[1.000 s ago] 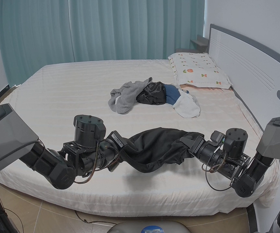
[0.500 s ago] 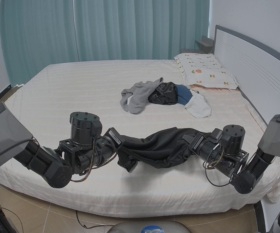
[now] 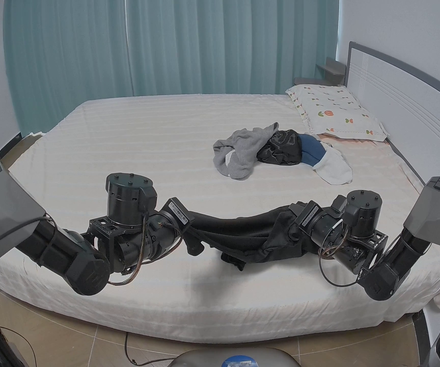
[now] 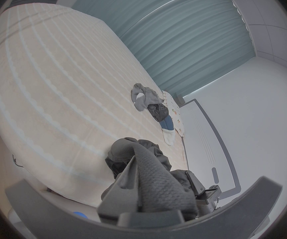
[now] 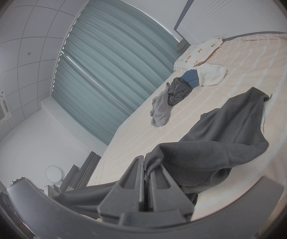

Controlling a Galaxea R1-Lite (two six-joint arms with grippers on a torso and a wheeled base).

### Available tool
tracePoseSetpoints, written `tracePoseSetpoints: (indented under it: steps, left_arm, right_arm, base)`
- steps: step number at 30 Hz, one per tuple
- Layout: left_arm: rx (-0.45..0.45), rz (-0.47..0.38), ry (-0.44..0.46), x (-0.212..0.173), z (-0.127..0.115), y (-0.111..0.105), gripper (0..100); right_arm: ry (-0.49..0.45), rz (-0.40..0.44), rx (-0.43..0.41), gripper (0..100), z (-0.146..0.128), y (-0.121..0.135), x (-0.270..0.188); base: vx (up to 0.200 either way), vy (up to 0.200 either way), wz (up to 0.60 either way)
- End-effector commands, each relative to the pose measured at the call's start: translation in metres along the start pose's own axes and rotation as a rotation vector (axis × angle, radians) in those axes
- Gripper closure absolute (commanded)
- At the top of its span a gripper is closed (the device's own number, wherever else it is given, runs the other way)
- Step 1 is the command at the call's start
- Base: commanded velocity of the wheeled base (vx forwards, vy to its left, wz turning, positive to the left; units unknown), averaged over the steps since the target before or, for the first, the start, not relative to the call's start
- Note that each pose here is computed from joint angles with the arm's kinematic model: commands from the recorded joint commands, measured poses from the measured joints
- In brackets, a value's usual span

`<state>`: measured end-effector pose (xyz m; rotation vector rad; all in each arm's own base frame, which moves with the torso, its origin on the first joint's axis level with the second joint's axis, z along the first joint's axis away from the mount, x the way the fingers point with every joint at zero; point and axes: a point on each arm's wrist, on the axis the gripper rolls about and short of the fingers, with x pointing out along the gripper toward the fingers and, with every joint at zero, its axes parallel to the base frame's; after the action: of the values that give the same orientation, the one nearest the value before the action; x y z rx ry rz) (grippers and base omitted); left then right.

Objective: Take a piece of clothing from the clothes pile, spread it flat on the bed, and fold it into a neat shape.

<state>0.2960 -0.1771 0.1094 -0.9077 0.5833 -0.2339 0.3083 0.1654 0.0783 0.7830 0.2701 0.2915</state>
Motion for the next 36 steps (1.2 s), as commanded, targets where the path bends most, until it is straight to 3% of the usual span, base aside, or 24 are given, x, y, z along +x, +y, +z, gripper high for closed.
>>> tracePoseSetpoints:
  steps: [1, 36]
  left_arm:
    - [-0.001, -0.005, -0.003, -0.0012, 0.0008, -0.0013, 100]
    - [0.001, -0.004, -0.011, -0.0077, 0.0044, -0.0016, 100]
  right_arm:
    - [-0.006, 0.006, 0.001, 100, 0.0001, 0.0005, 0.0011]
    - [-0.045, 0.082, 0.023, 100, 0.0056, 0.0101, -0.0005]
  base:
    - [0.000, 0.200, 0.00]
    - [0.000, 0.200, 0.00]
